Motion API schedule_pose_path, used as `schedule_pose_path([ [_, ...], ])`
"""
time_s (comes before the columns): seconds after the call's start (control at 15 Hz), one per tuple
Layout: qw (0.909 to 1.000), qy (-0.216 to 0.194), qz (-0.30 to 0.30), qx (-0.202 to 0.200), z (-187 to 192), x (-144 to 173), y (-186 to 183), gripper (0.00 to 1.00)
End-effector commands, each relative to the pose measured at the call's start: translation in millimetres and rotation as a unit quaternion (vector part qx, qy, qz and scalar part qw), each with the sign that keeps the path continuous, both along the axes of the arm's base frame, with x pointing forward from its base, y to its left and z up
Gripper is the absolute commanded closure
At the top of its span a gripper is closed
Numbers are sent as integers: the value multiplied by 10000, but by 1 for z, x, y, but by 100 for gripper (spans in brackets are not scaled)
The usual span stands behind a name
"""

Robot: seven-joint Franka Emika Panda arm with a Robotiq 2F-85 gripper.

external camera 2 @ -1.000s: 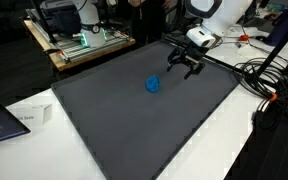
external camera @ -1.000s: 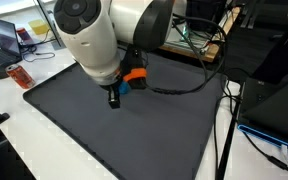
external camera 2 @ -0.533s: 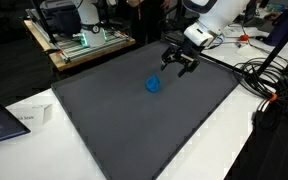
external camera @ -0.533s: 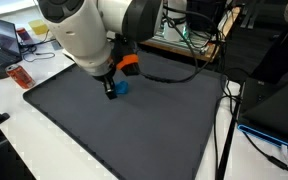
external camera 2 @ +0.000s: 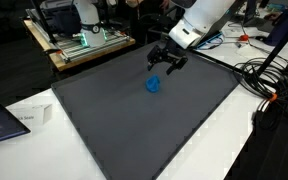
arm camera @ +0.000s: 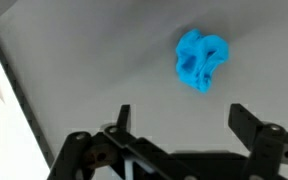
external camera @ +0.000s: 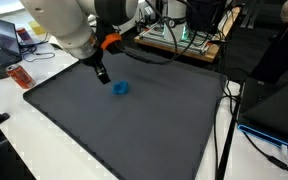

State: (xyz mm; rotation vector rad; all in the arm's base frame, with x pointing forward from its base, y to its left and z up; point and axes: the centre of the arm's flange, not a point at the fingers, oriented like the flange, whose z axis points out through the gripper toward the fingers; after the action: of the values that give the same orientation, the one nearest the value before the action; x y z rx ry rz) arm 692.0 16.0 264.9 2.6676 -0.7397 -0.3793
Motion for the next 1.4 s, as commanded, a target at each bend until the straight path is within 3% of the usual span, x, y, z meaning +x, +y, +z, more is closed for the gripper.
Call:
schedule_pose_path([
  [0.0, 9979, 305, 21, 573, 8, -4, -31, 0],
  [0.4, 9830, 555, -421, 1700, 4, 2, -70, 0],
  [0.87, 9528, 319, -841, 2900, -11, -6, -114, 0],
  [1.33, 9296, 2, -741, 3611, -20, -27, -143, 0],
])
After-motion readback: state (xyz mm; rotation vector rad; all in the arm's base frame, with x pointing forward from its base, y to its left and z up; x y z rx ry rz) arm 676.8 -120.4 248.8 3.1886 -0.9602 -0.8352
